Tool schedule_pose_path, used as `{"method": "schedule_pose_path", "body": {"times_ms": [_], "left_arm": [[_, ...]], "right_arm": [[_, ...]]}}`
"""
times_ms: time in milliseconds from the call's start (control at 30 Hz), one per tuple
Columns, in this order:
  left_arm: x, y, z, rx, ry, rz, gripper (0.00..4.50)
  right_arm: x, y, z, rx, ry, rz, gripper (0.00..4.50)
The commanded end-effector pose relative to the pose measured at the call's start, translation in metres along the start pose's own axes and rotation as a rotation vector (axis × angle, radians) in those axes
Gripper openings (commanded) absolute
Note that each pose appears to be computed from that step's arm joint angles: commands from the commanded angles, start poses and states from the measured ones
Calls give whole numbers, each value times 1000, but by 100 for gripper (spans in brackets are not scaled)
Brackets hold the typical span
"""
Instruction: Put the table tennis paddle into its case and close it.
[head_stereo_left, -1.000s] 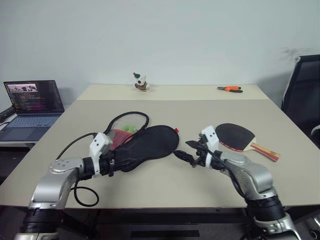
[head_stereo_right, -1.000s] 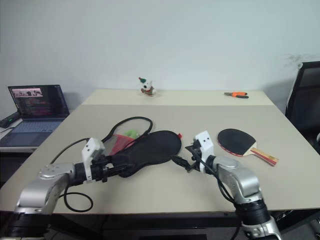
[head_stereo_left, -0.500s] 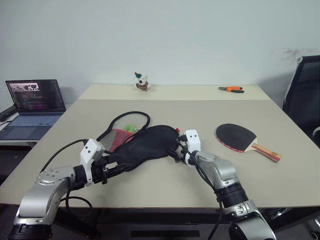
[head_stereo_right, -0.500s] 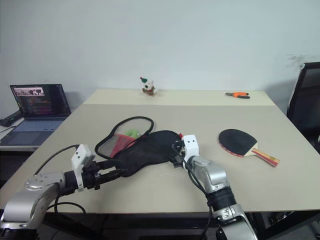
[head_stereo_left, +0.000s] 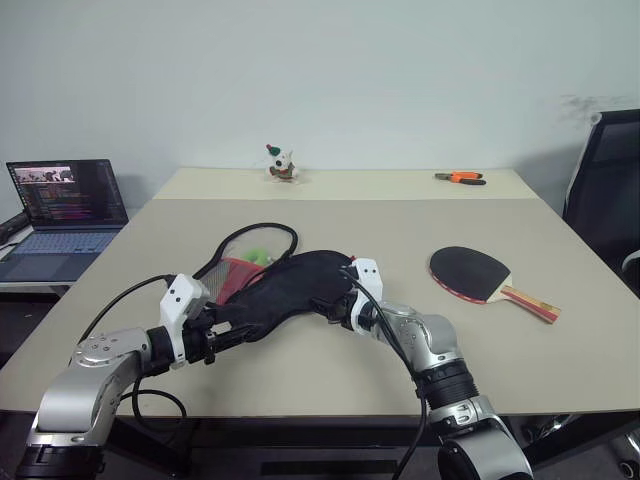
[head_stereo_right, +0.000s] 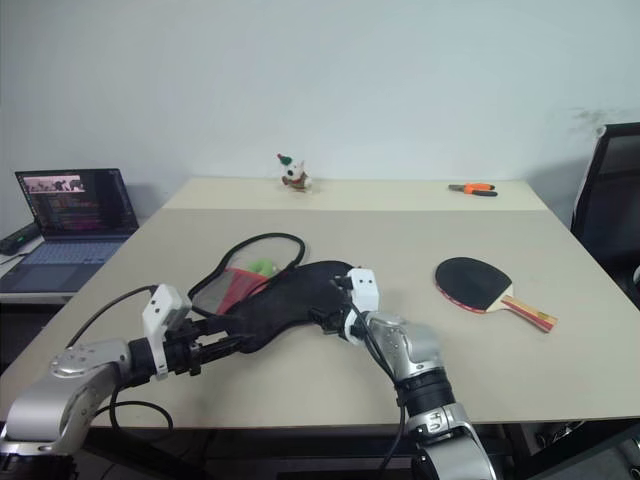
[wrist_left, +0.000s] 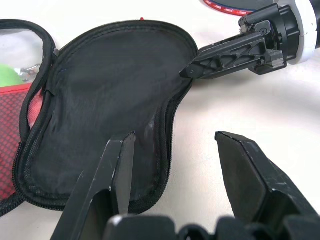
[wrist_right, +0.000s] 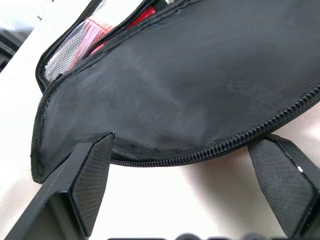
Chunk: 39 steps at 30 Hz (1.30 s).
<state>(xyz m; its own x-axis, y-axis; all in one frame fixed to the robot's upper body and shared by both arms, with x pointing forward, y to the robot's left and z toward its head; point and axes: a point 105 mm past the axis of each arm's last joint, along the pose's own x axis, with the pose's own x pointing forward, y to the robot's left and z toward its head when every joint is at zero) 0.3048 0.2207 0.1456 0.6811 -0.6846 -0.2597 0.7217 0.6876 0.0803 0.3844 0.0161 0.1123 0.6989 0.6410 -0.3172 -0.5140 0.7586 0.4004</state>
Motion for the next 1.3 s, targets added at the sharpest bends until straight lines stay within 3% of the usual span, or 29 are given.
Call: {"method": "schedule_pose_path", "body": {"times_ms": [33,100,433,800,1100,1300], "left_arm": [[-1,2,15,56,-25,5,280],[-1,2,15,60,-27,7,280],[0,3,17,67,-31,12,280],[1,3,17,75,-35,15,280],[12,-8,39,122,-90,-65,280],[20,-14,57,158,-139,-107,280]], "right_arm": [[7,31,12,57,-34,78,413],[8,32,11,88,-29,76,365],[13,37,15,177,-35,74,6],[10,29,25,189,-45,59,3],[-29,-62,63,-10,21,-84,3],[-53,-100,85,-152,81,-120,3]]}}
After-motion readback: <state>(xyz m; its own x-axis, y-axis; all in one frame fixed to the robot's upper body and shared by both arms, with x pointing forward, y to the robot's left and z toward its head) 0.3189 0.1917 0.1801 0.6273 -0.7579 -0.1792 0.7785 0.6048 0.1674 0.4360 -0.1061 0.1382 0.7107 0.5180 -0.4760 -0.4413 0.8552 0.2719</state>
